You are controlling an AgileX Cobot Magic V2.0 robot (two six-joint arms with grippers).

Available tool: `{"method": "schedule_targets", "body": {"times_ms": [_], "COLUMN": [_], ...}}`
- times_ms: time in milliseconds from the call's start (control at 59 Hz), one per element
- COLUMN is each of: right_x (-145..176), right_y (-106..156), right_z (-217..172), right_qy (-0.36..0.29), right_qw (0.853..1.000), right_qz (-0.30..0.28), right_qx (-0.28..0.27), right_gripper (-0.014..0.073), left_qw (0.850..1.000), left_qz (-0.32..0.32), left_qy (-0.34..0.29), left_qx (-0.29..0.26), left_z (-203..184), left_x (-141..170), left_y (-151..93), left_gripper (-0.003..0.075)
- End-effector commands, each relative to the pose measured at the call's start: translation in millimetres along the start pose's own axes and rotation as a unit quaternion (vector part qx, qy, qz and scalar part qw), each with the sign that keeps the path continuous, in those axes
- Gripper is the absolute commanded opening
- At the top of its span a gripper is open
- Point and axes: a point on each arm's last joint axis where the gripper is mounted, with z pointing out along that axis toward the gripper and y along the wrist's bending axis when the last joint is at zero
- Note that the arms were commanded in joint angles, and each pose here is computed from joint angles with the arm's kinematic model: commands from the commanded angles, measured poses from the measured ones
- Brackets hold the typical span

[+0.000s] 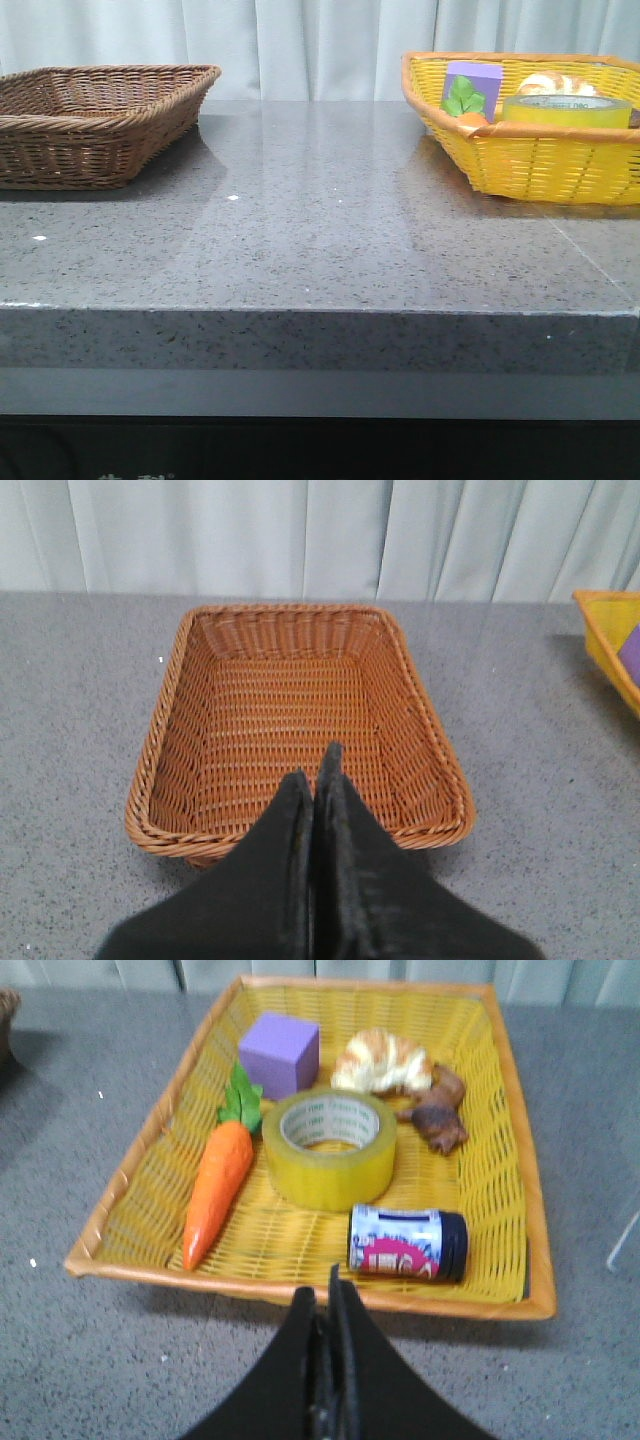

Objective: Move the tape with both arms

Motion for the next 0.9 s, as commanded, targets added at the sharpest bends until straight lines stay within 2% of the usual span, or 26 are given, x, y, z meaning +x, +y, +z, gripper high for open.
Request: {"method": "schedule_targets", "body": {"times_ms": [0,119,203,271,390,458,610,881], "right_x": [-9.7,-6.5,-3.7,-2.3,-1.3,-0.8,-9.2,-52.9], "right_y": [-1.0,-2.0,-2.5,-2.7,-3.0,-3.2,-3.3,-17.8], "right_z": [8.2,24.1,31.8,36.7,41.6,43.4,47.6,80.5], "right_qy": [-0.017,0.020,0.043,0.055,0.064,0.068,0.069,0.101], "right_qw": [1.000,1.000,0.999,0.998,0.998,0.997,0.998,0.994], "right_qz": [-0.005,-0.012,-0.022,-0.022,-0.022,-0.021,-0.009,0.030], "right_qx": [0.005,0.007,0.007,0.007,0.007,0.007,0.009,0.041], "right_gripper": [-0.0115,-0.0100,-0.0010,0.0130,0.0447,0.0514,0.0513,0.0513], "left_qw": [0.999,1.000,1.000,1.000,1.000,1.000,0.999,0.989], "left_qz": [-0.004,-0.003,-0.003,-0.003,-0.002,-0.002,-0.020,0.045], "left_qy": [-0.034,-0.004,0.011,0.017,0.022,0.027,0.029,0.017], "left_qx": [0.002,0.001,0.001,0.000,0.000,-0.001,0.015,0.143], "left_z": [8.1,23.9,31.5,35.0,38.7,41.5,46.3,41.1], "left_x": [-15.0,-11.3,-9.0,-8.2,-7.4,-6.6,-6.5,-6.2], "left_y": [-0.4,0.0,0.2,0.4,0.5,0.6,-3.3,-46.2], "left_gripper": [-0.0020,-0.0018,0.0034,0.0154,0.0493,0.0576,0.0572,0.0524]}}
